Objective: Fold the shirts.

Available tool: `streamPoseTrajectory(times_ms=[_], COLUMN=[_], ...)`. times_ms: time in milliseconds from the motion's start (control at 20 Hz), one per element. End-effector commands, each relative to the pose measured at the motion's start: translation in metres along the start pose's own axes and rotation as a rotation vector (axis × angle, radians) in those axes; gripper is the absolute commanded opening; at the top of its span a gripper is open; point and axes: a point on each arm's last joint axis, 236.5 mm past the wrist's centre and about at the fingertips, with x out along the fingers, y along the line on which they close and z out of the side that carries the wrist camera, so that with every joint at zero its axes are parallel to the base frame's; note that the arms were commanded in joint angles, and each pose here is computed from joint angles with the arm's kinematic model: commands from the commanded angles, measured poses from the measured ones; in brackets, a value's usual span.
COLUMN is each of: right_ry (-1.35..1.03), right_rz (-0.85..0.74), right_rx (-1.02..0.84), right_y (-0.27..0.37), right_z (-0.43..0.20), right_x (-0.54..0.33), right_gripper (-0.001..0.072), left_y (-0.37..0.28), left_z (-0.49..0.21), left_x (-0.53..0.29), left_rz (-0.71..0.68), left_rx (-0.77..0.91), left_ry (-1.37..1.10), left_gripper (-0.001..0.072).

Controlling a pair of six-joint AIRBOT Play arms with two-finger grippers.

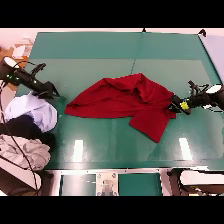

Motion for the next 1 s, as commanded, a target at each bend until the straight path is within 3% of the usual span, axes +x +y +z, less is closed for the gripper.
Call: streamPoseTrajectory(times_ms=[0, 500, 550, 600, 650, 850, 950], right_ry=[0.009, 0.013, 0.017, 0.024, 0.033, 0.047, 0.047], right_rz=[0.001, 0.004, 0.006, 0.007, 0.008, 0.010, 0.010], right_rx=[-0.004, -0.005, -0.004, -0.004, -0.004, -0.004, -0.004], right_y=[0.001, 0.002, 0.002, 0.003, 0.003, 0.003, 0.004], right_z=[-0.002, -0.003, -0.004, -0.005, -0.008, -0.011, -0.011], right_x=[0.000, 0.001, 0.001, 0.001, 0.000, 0.000, 0.000], right_gripper=[0.0016, 0.0016, 0.0016, 0.0016, 0.0016, 0.0016, 0.0016], left_y=[-0.017, -0.026, -0.027, -0.028, -0.031, -0.030, -0.031], left_z=[-0.012, -0.049, -0.051, -0.053, -0.054, -0.053, -0.052], left_x=[0.016, 0.088, 0.093, 0.096, 0.096, 0.074, 0.071], left_rz=[-0.149, -0.068, -0.066, -0.067, -0.071, -0.059, -0.060], left_rx=[0.125, 0.283, 0.285, 0.286, 0.292, 0.320, 0.302], left_ry=[-0.001, 0.169, 0.174, 0.182, 0.191, 0.221, 0.219], left_gripper=[0.0541, 0.0540, 0.0484, 0.0312, 0.0217, 0.0219, 0.0021])
